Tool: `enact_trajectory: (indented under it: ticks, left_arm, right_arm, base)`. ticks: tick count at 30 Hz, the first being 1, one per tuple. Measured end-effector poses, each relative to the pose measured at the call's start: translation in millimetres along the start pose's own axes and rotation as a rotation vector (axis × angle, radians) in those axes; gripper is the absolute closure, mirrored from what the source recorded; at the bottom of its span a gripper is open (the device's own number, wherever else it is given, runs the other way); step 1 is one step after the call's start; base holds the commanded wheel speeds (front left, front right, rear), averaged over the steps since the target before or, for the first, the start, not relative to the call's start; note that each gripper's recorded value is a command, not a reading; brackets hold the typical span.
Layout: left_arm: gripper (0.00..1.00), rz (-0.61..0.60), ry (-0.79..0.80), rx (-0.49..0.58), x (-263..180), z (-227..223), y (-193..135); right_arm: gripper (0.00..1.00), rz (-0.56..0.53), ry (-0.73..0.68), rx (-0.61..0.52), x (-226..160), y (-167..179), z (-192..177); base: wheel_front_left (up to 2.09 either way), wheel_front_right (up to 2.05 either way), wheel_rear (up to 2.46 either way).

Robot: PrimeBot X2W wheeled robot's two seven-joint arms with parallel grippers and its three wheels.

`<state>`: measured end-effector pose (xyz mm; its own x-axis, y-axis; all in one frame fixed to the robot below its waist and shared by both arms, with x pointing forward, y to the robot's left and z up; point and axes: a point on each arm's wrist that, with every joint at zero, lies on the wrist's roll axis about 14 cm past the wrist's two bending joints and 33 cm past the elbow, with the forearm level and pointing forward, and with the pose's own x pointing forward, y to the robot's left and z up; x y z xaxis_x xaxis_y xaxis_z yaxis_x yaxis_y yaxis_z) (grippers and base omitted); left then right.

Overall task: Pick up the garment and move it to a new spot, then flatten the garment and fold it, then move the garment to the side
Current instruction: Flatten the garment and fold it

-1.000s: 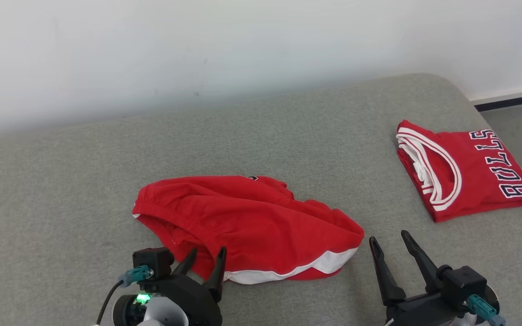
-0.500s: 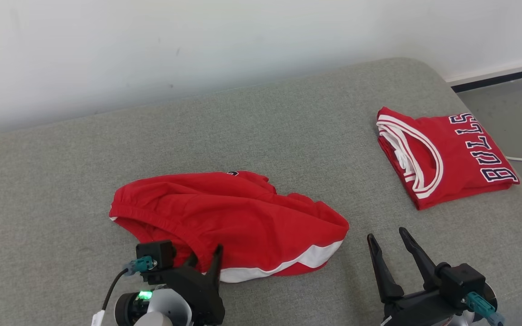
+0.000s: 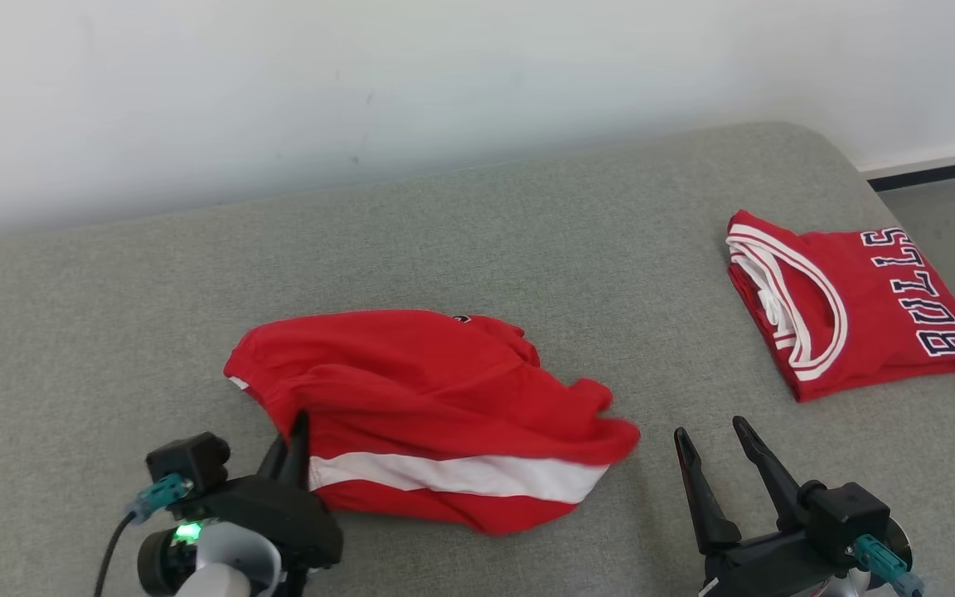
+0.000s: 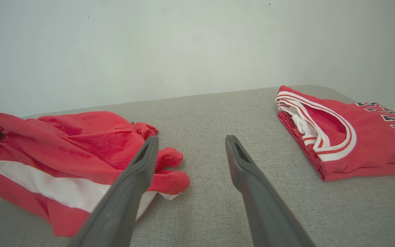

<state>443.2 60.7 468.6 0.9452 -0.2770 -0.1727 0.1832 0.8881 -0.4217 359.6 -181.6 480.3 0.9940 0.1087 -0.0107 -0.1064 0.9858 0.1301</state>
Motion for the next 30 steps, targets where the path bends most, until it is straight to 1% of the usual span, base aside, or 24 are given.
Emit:
enact_trajectory:
  ticks: [6,11,12,13,14,17,22,27,30]
  left_arm:
    - [1.0,0.097,-0.039,0.027,-10.5,11.0,33.3]
    - [1.0,0.133,-0.034,0.04,-17.9,7.3,44.1]
    - [0.84,0.133,-0.033,0.04,-18.6,6.7,43.7]
    - [0.53,0.133,-0.033,0.04,-19.3,6.1,43.5]
    - [0.0,0.135,-0.035,0.041,-20.4,5.7,44.0]
    - [0.0,0.134,-0.054,0.042,-22.8,7.1,43.7]
    - [0.0,0.099,-0.103,0.046,-31.6,11.9,39.8]
    - [0.0,0.104,-0.19,0.081,-47.5,32.8,48.0]
    - [0.0,0.102,-0.277,0.108,-62.6,54.6,47.4]
  right_arm:
    - [0.0,0.023,-0.006,-0.008,1.2,5.3,2.4]
    - [0.0,0.029,-0.008,-0.008,-1.0,6.9,3.5]
    - [0.0,0.03,-0.009,-0.009,-1.6,7.0,3.7]
    - [0.0,0.03,-0.009,-0.01,-2.2,6.9,3.9]
    - [0.0,0.03,-0.009,-0.01,-2.8,6.6,4.1]
    - [0.0,0.029,-0.012,-0.012,-4.0,5.6,5.0]
    - [0.0,0.028,-0.012,-0.013,-6.1,5.1,5.0]
    - [0.0,0.032,-0.017,-0.016,-6.0,5.0,6.5]
    - [0.0,0.038,-0.021,-0.02,-4.2,5.7,8.2]
  base:
    - [0.0,0.0,0.0]
    - [0.0,0.0,0.0]
    - [0.0,0.0,0.0]
    - [0.0,0.0,0.0]
    - [0.0,0.0,0.0]
    - [0.0,0.0,0.0]
    - [0.0,0.0,0.0]
    - [0.0,0.0,0.0]
    - [0.0,0.0,0.0]
